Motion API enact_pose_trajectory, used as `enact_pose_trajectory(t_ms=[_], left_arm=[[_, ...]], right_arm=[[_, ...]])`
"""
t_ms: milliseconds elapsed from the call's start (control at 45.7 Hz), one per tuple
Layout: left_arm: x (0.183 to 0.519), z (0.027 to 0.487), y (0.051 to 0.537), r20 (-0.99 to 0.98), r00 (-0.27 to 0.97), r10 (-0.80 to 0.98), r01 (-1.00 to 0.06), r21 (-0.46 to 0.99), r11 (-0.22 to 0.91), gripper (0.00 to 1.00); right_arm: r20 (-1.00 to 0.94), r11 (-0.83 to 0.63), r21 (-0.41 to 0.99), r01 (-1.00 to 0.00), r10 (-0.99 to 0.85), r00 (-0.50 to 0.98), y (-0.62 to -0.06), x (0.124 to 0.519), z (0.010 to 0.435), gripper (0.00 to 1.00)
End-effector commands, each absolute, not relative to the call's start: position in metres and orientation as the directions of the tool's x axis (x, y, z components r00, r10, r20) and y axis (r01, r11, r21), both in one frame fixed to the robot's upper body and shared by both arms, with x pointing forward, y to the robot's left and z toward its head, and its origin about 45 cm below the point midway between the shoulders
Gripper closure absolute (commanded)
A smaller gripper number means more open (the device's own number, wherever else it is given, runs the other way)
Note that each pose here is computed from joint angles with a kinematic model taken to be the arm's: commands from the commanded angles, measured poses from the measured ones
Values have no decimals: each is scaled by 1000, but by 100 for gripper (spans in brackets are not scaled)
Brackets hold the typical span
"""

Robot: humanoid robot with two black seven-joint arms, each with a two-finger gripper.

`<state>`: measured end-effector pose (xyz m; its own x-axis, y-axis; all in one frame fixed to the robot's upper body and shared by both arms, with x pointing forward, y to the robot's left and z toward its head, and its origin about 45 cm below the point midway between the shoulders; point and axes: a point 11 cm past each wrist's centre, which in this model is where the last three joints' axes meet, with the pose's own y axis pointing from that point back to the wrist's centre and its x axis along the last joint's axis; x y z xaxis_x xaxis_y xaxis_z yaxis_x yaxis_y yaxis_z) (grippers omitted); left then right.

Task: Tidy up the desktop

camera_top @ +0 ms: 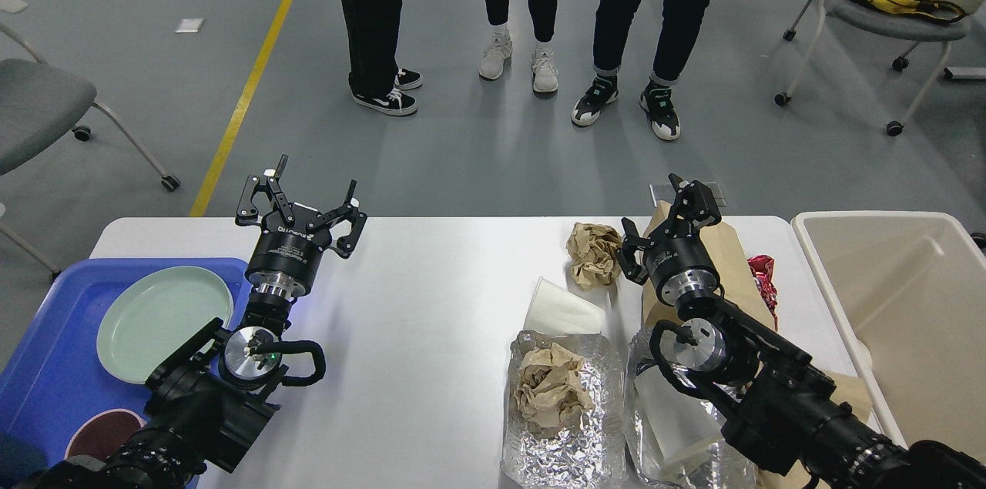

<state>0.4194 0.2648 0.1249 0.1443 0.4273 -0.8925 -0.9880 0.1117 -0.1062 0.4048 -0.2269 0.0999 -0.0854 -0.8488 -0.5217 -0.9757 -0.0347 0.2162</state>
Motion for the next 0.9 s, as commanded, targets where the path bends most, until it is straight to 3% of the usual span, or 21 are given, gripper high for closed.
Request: enact_pose_trajectory(t_ms=[0, 307, 569, 876], left_arm=[[419, 125, 265, -892, 143, 428, -988, -106, 111, 4], [420, 125, 265, -892, 145, 428, -988, -107, 111, 4], [420, 125, 265, -892, 145, 428, -988, -107, 111, 4], [420, 125, 265, -892, 145, 428, -988, -106, 113, 4]], right_arm=[[-522, -32, 216, -976, -849, -87, -227, 405, 100, 0], [-529, -24, 229, -973, -842, -104, -227, 406, 99, 0], [-549, -31, 162, -986, -833, -64, -224, 430, 131, 0], [-376, 32, -42, -999, -926, -14, -292, 493, 240, 0]])
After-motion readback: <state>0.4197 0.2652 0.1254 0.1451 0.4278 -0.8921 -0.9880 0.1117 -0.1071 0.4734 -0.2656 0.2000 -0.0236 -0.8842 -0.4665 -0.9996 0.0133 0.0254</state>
